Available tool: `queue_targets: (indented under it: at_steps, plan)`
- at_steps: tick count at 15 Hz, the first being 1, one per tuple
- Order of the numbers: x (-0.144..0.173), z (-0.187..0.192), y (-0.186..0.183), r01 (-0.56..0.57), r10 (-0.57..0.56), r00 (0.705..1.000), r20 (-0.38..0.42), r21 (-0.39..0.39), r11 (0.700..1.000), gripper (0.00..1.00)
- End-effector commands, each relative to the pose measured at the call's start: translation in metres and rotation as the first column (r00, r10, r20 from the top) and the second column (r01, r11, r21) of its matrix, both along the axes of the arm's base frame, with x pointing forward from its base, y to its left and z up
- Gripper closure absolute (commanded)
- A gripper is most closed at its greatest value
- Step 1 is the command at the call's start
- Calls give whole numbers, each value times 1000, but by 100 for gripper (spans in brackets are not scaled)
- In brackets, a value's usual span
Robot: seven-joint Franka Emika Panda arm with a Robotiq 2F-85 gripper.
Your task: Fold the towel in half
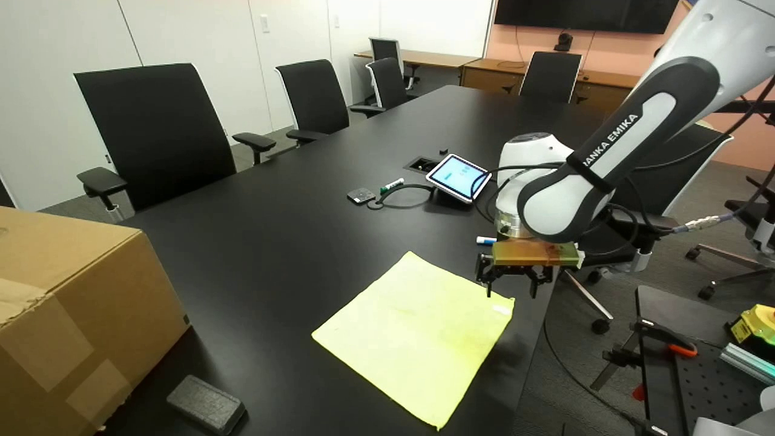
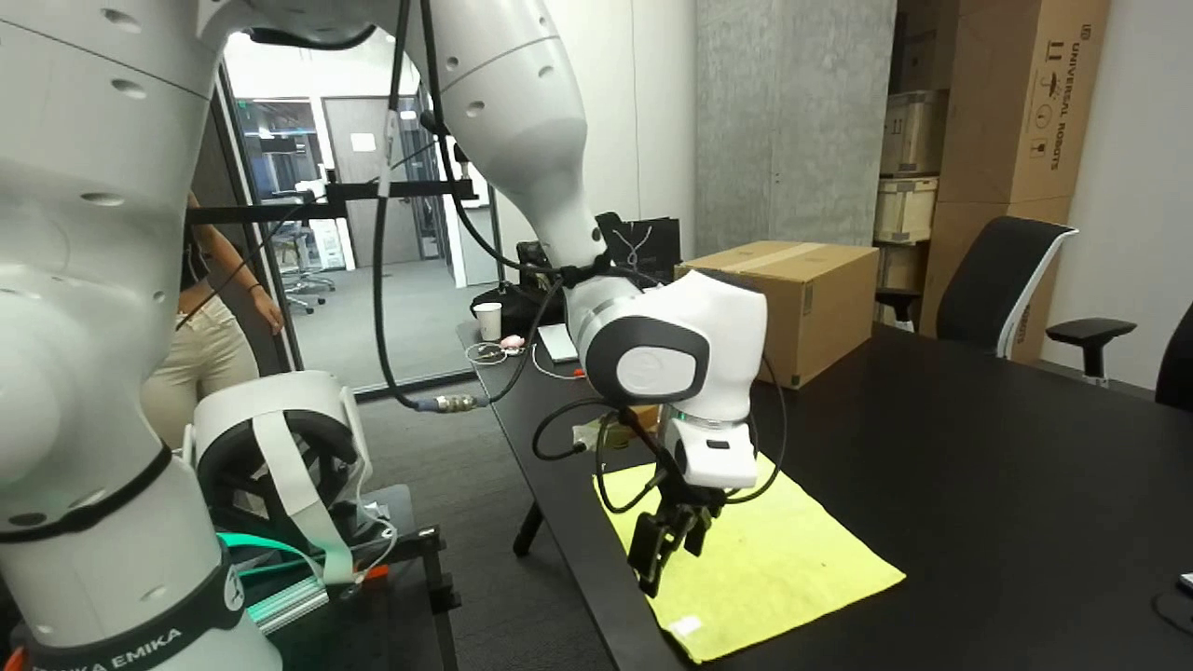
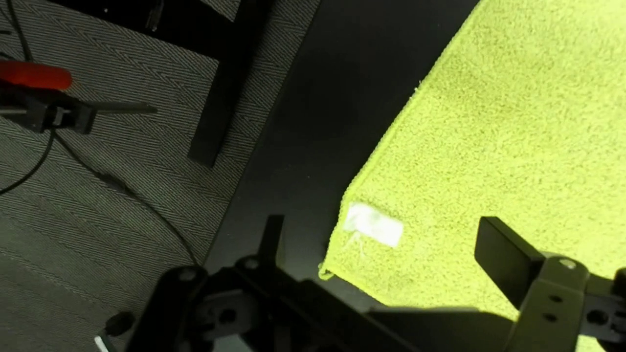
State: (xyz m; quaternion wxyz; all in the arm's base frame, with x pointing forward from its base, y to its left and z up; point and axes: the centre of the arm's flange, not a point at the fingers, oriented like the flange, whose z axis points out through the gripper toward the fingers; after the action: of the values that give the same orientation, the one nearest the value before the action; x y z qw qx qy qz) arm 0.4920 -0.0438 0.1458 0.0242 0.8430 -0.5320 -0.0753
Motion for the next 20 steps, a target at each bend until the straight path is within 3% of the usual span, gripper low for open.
queue_targets:
  at_steps: [1,10,20]
  plan:
    - [16,-23,0,77,-78,997,-7,-51,996,0]
    - [24,-63,-11,122,-126,991,-40,-100,987,0]
    - [26,-69,-23,171,-166,985,56,-92,981,0]
